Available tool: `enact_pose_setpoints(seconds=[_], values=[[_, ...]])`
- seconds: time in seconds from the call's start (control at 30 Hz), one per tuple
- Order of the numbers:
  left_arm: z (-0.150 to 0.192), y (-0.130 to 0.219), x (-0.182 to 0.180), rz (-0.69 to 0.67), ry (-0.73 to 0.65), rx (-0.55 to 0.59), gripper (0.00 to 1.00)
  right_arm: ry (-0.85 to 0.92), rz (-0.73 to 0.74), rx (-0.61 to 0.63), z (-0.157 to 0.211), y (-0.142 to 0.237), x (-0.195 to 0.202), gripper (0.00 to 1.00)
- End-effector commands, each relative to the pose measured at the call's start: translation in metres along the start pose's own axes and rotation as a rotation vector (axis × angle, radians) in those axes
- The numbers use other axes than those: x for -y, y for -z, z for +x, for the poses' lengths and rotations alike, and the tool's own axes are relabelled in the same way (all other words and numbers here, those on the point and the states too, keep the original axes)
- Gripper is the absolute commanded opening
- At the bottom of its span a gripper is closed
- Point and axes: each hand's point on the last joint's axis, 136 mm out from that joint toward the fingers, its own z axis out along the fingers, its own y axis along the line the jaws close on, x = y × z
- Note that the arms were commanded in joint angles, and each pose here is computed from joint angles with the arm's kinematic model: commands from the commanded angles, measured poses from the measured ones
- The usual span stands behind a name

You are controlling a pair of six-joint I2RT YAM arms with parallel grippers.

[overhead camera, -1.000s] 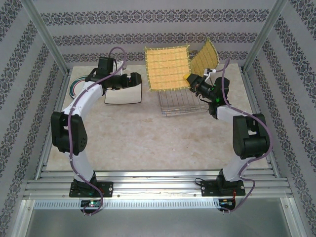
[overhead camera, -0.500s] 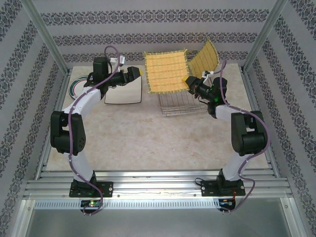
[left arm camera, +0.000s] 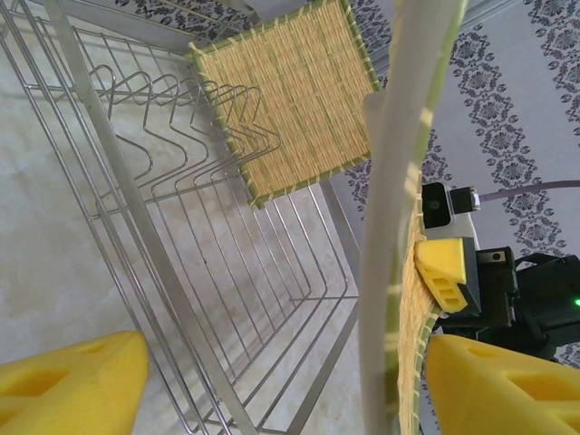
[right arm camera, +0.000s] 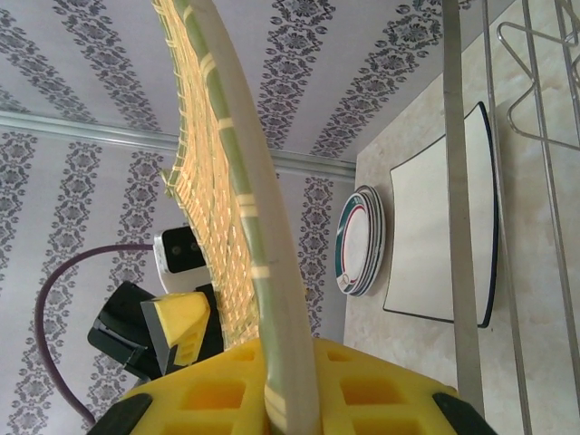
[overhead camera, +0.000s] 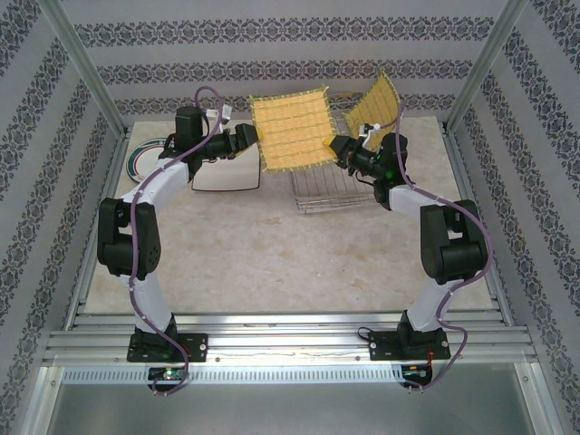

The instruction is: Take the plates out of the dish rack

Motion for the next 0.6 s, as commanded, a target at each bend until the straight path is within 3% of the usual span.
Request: enact_pose_setpoints(seconds=[0.0,0.2,0.4,0.57], values=[[-0.002,-0.005,0.011,0.044,-0.024,-0.003,0.75,0.098,-0.065,-0.026,0.001,-0.008,-0.030,0.00],[0.000,-0.007,0.006,0.037,0.009,-0.016,0.54,0.114,-0.058,-0.042,0.004,-0.012,-0.033,0.00],[0.007,-0.011,-0.002,0.031,0.037,-0.041,0.39,0.110,-0.035,-0.064,0.008,-0.014,-0.028,0.00],[0.008,-0.012,-0.002,0.031,0.047,-0.049,0.16,0.104,-0.019,-0.077,0.011,-0.017,-0.025,0.00]])
